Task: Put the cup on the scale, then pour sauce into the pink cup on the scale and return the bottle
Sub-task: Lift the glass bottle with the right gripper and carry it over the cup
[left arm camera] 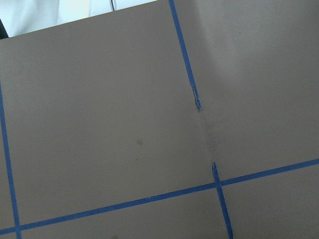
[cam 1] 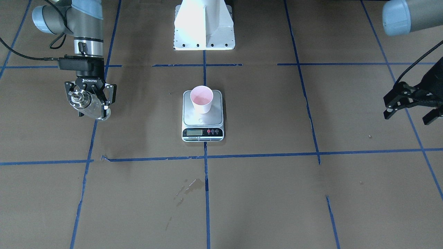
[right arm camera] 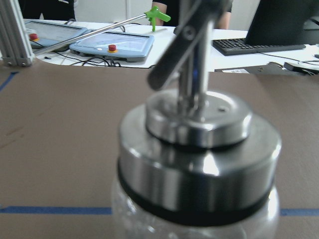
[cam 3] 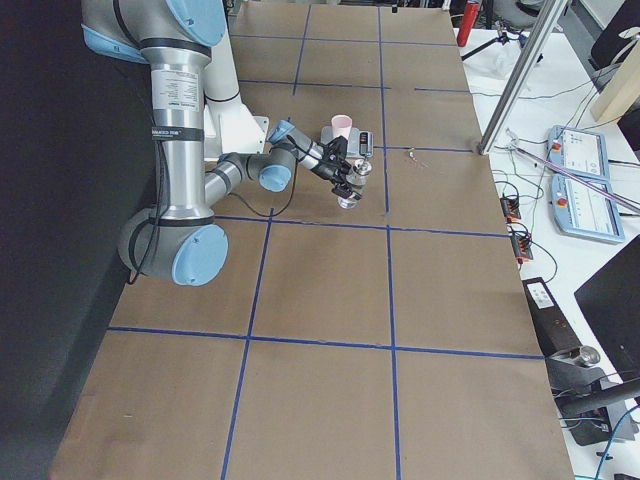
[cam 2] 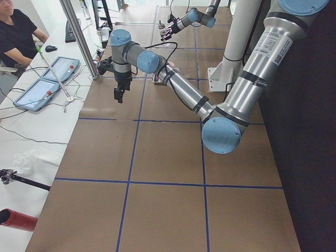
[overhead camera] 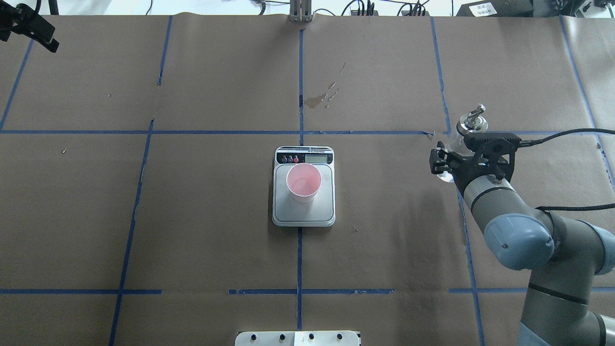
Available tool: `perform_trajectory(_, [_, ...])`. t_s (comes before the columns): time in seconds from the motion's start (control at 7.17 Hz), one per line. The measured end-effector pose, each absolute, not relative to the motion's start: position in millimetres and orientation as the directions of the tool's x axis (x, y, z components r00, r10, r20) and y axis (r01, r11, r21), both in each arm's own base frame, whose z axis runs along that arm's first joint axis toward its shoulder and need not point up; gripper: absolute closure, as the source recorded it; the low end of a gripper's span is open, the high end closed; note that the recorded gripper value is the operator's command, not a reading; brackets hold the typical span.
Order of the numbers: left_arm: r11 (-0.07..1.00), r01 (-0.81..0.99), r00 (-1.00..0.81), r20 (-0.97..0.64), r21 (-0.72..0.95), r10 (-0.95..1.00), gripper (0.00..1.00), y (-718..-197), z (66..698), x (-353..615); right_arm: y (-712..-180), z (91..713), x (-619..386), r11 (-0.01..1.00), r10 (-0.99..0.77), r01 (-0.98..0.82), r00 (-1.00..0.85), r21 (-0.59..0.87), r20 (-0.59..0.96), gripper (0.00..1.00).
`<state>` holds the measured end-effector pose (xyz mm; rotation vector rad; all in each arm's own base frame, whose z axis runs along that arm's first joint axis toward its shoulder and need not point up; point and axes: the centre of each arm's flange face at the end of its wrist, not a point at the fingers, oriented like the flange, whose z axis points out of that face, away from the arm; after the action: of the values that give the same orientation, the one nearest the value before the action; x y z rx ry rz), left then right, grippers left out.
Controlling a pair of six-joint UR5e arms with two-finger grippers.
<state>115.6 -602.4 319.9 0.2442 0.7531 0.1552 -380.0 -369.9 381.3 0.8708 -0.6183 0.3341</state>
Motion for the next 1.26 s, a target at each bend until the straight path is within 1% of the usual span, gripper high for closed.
perform_trajectory(0.28, [0.96, -0.057, 0.722, -0.653, 0.275, 0.23, 0.0, -602, 324, 114, -379, 349, -386, 0.586, -0.079, -0.421, 0.821, 0.693, 0.566, 1.0])
perform_trajectory(0.42, [0.957, -0.065, 0.723, -0.648, 0.283, 0.24, 0.0, -602, 326, 110, -381, 336, -390, 0.562, -0.142, -0.348, 0.853, 0.75, 0.502, 1.0])
perform_trajectory(0.7, [0.946, -0.105, 0.726, -0.626, 0.307, 0.284, 0.0, -600, 343, 99, -385, 312, -396, 0.445, -0.276, -0.099, 0.93, 0.89, 0.241, 1.0])
perform_trajectory(0.84, [0.938, -0.136, 0.727, -0.611, 0.318, 0.313, 0.0, -595, 362, 89, -386, 307, -398, 0.399, -0.307, 0.03, 0.946, 0.916, 0.102, 1.0])
perform_trajectory(0.98, [0.923, -0.169, 0.726, -0.59, 0.345, 0.353, 0.0, -587, 390, 74, -385, 303, -403, 0.364, -0.328, 0.143, 0.945, 0.92, -0.017, 1.0])
perform_trajectory(1.26, [0.9, -0.216, 0.727, -0.553, 0.378, 0.407, 0.0, -570, 445, 49, -374, 285, -427, 0.325, -0.364, 0.299, 0.915, 0.897, -0.174, 1.0])
